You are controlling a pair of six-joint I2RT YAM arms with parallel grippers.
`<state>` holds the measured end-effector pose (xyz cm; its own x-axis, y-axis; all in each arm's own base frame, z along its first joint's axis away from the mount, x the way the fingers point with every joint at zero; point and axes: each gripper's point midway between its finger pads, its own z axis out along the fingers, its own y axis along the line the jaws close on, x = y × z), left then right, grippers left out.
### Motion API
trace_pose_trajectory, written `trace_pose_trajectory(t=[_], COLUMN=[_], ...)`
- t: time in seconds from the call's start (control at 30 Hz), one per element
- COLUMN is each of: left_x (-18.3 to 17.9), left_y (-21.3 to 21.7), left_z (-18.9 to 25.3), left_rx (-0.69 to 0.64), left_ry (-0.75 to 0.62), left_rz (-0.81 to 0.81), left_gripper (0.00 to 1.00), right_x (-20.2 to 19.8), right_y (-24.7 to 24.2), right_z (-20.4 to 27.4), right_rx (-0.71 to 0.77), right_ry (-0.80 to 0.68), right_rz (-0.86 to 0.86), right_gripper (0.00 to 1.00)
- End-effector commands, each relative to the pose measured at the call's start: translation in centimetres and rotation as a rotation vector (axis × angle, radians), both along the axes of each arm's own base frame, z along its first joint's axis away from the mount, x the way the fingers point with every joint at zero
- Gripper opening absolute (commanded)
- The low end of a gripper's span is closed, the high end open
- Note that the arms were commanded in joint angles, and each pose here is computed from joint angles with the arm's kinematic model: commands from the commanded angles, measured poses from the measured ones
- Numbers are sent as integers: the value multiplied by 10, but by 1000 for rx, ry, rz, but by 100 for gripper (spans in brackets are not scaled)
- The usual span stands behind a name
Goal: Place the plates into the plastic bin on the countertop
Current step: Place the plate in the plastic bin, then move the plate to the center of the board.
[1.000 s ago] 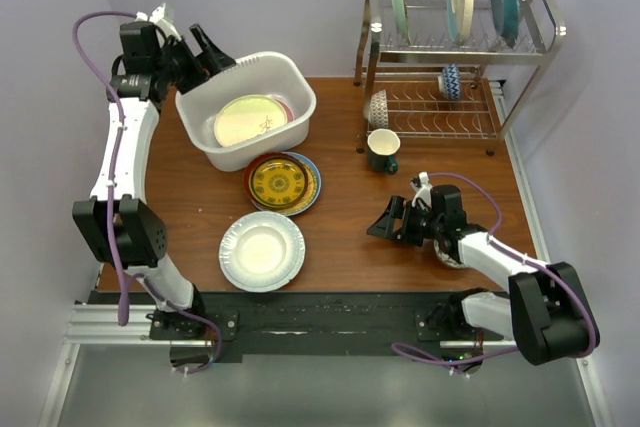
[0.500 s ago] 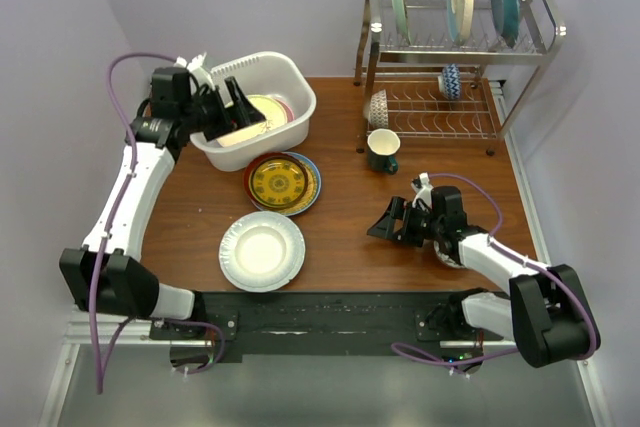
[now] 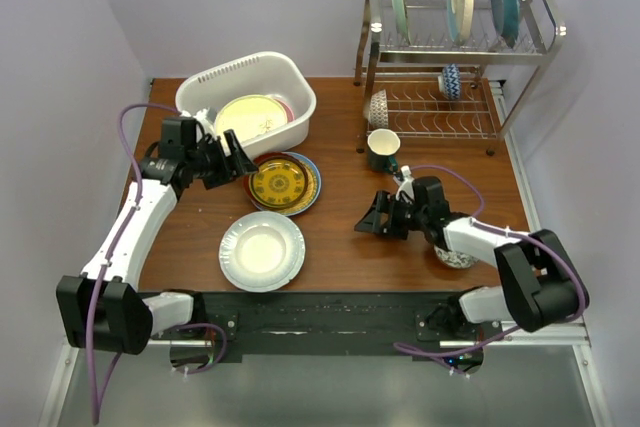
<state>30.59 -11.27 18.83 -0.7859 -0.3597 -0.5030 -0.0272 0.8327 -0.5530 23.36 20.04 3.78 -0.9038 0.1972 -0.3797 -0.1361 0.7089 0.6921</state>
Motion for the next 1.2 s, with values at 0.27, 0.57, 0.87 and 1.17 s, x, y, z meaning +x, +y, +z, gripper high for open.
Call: trace_pose_trajectory(t=[0.27,0.57,0.87,1.17], left_x=[-19,-10,14,36], left_y=[14,8,-5,-17], left_z=[-51,-70,-71,-79], left_rx=[51,5,-16,-11], left_ry=[55,47,23,24], left_rz=[76,116,111,101], left_gripper=[65,56,49,45], right_x=[15,23,17,14], right_y=[12,23,23,23], right_z=[-51,-48,-55,-57], right_rx=[-106,-90,-83,-79], right_ry=[176,170,184,188], right_rz=[-70,-68,-57,-49], right_gripper=[74,72,71,71])
